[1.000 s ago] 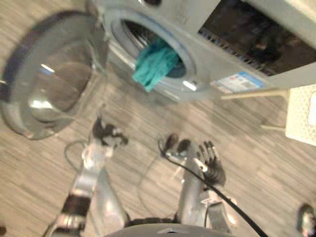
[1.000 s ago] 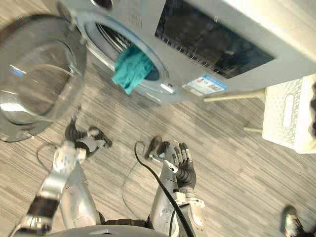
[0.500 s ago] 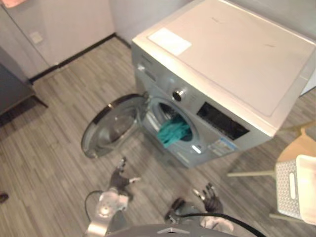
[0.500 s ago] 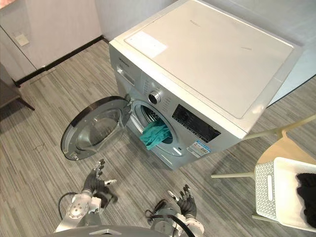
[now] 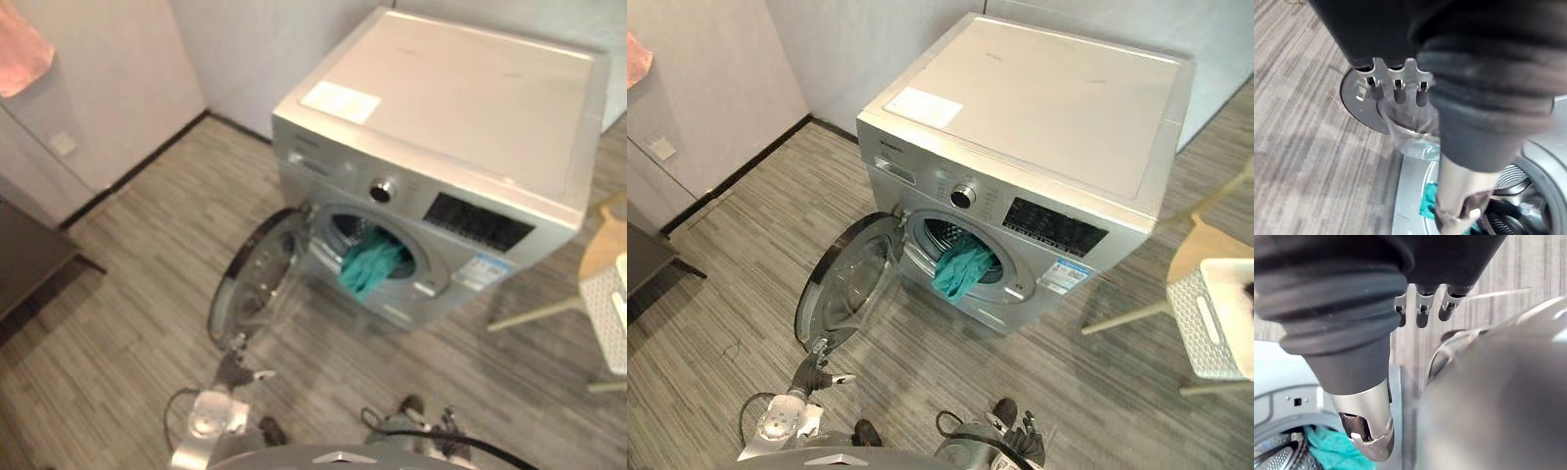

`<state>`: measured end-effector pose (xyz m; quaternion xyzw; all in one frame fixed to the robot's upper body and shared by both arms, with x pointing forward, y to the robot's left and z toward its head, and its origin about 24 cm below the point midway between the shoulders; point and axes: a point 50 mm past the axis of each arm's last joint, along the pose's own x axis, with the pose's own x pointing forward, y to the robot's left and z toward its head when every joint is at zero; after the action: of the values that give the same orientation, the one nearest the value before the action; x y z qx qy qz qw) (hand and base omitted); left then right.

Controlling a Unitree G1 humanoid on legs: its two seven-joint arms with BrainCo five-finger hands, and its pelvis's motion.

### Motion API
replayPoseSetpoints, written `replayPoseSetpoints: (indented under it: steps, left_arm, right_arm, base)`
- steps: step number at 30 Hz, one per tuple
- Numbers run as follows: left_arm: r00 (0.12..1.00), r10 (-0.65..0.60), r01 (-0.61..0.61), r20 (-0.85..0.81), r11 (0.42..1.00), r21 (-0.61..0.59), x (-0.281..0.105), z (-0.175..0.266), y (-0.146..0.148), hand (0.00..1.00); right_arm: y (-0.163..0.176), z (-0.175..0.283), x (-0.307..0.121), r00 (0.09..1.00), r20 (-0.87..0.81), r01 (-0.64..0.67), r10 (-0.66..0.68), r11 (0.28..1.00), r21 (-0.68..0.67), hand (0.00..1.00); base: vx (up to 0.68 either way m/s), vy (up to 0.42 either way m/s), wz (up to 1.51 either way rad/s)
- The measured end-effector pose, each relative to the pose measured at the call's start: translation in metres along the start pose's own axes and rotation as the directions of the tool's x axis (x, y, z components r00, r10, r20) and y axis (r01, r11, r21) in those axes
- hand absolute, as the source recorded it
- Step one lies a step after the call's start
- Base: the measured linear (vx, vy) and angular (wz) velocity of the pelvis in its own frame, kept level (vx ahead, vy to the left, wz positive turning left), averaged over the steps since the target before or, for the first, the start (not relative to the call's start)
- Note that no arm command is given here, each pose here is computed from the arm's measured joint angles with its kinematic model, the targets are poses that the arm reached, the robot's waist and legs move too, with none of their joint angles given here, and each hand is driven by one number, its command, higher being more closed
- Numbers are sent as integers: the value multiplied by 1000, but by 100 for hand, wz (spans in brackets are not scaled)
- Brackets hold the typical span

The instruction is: Pick up the laundry basket with both hands and put the clothes into the washing machine.

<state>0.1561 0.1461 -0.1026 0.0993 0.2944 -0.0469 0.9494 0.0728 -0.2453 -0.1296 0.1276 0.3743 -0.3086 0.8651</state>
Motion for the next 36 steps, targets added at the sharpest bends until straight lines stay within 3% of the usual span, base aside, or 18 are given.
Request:
replayPoseSetpoints:
  steps: [3,11,12,17,23,27,30,36]
  left_arm:
    - [999,36,-36,-25,999,-12,0,-5,4,0]
    - [982,124,-151,-146,970,-193,-7,-29,10,0]
    - [971,125,-171,-203,958,-229,-12,-43,11,0]
    - [970,126,-173,-207,958,-229,-12,-44,11,0]
    - [912,156,-269,-378,926,-266,-25,-78,11,0]
    - [860,184,-356,-475,884,-303,-31,-94,11,0]
    - [863,165,-329,-477,901,-283,-27,-92,7,0]
    - [953,108,-156,-284,976,-154,20,-36,8,0]
  right_arm:
    - [-8,-1,1,998,0,65,-65,990,125,0]
    - [-3,-7,-2,995,6,95,-100,966,239,0]
    - [8,-15,-2,997,-18,77,-76,937,340,0]
    - [8,-15,-2,997,-18,76,-75,937,340,0]
    - [14,-13,-2,1000,4,7,-10,907,421,0]
    - [31,4,0,992,91,-115,81,879,463,0]
    - [44,17,-4,971,169,-229,171,869,439,0]
    - [26,9,-13,972,166,-218,163,888,404,0]
  base:
    - [-5,88,-32]
    - [-22,-128,-53]
    - [-3,-32,-2]
    - [0,0,0]
    - [0,0,-7]
    - [-19,19,-80]
    - [-17,-9,-128]
    - [42,-92,-68]
